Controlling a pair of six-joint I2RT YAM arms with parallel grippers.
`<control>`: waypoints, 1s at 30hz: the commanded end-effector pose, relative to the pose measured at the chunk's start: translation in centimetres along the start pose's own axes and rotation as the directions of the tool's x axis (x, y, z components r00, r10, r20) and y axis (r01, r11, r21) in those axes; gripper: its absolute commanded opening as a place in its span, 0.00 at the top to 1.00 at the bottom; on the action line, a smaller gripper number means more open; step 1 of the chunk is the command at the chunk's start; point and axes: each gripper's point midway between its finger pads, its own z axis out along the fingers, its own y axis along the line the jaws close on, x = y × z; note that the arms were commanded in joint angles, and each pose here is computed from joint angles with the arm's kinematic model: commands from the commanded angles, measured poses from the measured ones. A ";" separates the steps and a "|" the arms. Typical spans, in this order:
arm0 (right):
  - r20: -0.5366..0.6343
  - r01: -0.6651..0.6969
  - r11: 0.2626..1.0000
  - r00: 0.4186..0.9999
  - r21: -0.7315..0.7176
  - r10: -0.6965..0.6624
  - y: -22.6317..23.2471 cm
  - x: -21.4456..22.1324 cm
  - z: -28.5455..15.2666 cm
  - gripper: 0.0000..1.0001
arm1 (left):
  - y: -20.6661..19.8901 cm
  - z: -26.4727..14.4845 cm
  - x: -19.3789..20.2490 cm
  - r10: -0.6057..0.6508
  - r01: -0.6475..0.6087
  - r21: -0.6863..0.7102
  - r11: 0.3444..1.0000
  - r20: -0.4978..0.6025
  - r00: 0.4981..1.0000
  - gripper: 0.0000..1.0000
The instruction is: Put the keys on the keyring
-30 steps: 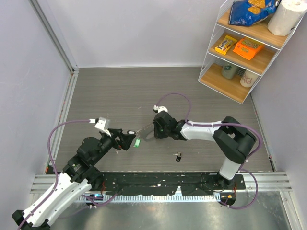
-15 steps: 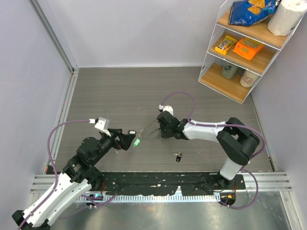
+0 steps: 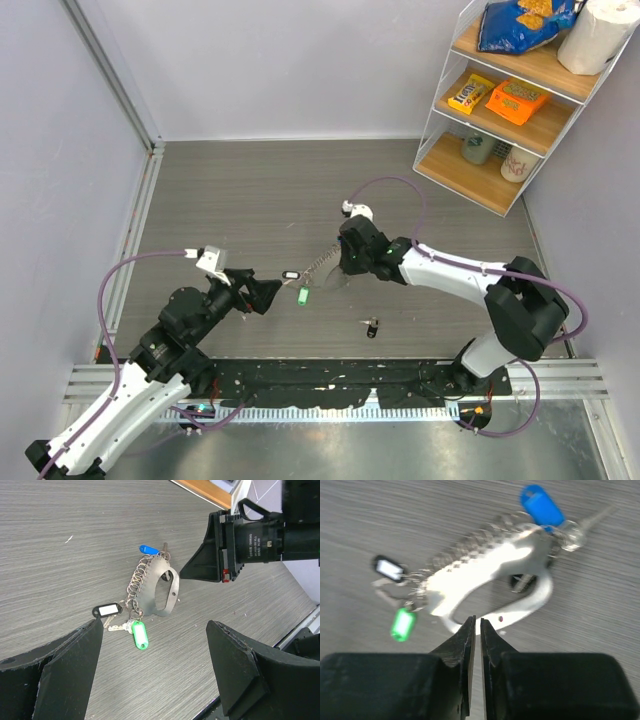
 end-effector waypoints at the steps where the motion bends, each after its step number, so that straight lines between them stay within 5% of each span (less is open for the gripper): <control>1: 0.061 -0.022 0.986 0.998 -0.168 0.033 5.8 -2.6 -1.8 0.85 | -0.2 -0.1 -1.1 0.004 -0.004 0.001 1.000 0.039 0.999 0.09; 8: 0.027 -0.077 0.983 0.996 -0.166 0.082 6.8 -1.4 0.9 0.95 | -0.2 -0.2 -1.1 0.007 -0.007 0.001 1.000 0.036 0.999 0.09; 30: -0.034 -0.147 0.988 0.989 -0.041 0.146 2.5 4.6 4.2 0.95 | -0.2 -0.3 -1.0 0.003 -0.003 0.002 1.000 0.031 1.000 0.09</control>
